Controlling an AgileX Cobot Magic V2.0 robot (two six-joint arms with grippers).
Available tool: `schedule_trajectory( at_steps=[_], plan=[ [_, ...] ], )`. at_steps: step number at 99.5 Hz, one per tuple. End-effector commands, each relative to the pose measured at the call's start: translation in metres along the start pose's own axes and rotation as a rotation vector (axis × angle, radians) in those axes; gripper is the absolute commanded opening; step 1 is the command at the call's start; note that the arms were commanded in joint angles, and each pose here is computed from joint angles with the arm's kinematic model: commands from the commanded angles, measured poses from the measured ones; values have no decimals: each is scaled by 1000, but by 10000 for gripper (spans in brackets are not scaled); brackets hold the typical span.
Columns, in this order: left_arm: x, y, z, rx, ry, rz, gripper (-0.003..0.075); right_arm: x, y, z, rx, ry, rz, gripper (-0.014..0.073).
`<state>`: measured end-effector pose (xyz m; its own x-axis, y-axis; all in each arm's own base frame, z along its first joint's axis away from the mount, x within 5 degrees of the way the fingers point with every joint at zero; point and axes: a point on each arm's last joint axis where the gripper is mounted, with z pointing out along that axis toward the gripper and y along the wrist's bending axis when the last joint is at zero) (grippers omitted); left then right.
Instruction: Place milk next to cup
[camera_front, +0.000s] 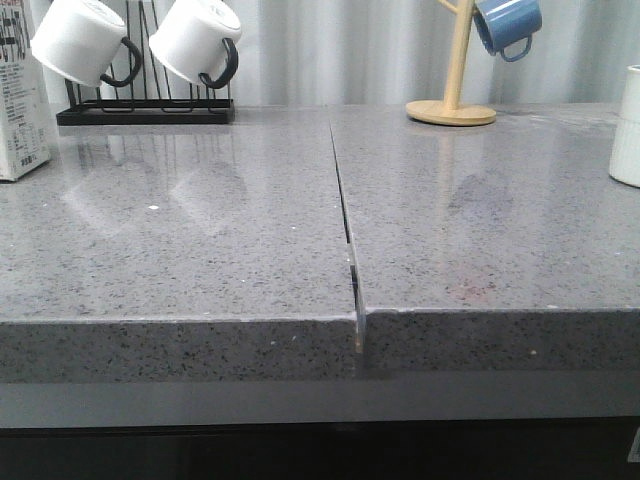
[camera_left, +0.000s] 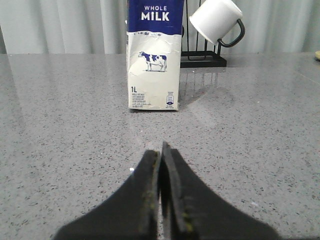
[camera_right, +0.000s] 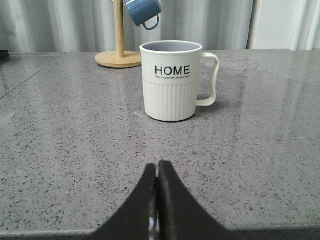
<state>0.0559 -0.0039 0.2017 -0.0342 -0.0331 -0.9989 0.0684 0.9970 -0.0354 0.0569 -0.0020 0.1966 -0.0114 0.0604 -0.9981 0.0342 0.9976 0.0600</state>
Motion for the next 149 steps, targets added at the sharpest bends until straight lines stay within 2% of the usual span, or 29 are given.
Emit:
schedule_trajectory(
  at_steps=[1, 59, 86, 114, 149],
  plan=[
    [4, 0, 0, 1, -74, -17, -21, -15, 1, -3, -1, -121, -8, -69],
    [4, 0, 0, 1, -74, -17, -21, -16, 1, -3, -2, -125, -8, -69],
    [4, 0, 0, 1, -74, -17, -20, -45, 2, -11, 0, -145, -8, -69],
    [4, 0, 0, 1, -74, -17, -20, -70, 3, -16, 7, -93, -7, -69],
    [4, 0, 0, 1, -74, -17, -21, -79, 4, 8, 12, 17, -7, -69]
  ],
)
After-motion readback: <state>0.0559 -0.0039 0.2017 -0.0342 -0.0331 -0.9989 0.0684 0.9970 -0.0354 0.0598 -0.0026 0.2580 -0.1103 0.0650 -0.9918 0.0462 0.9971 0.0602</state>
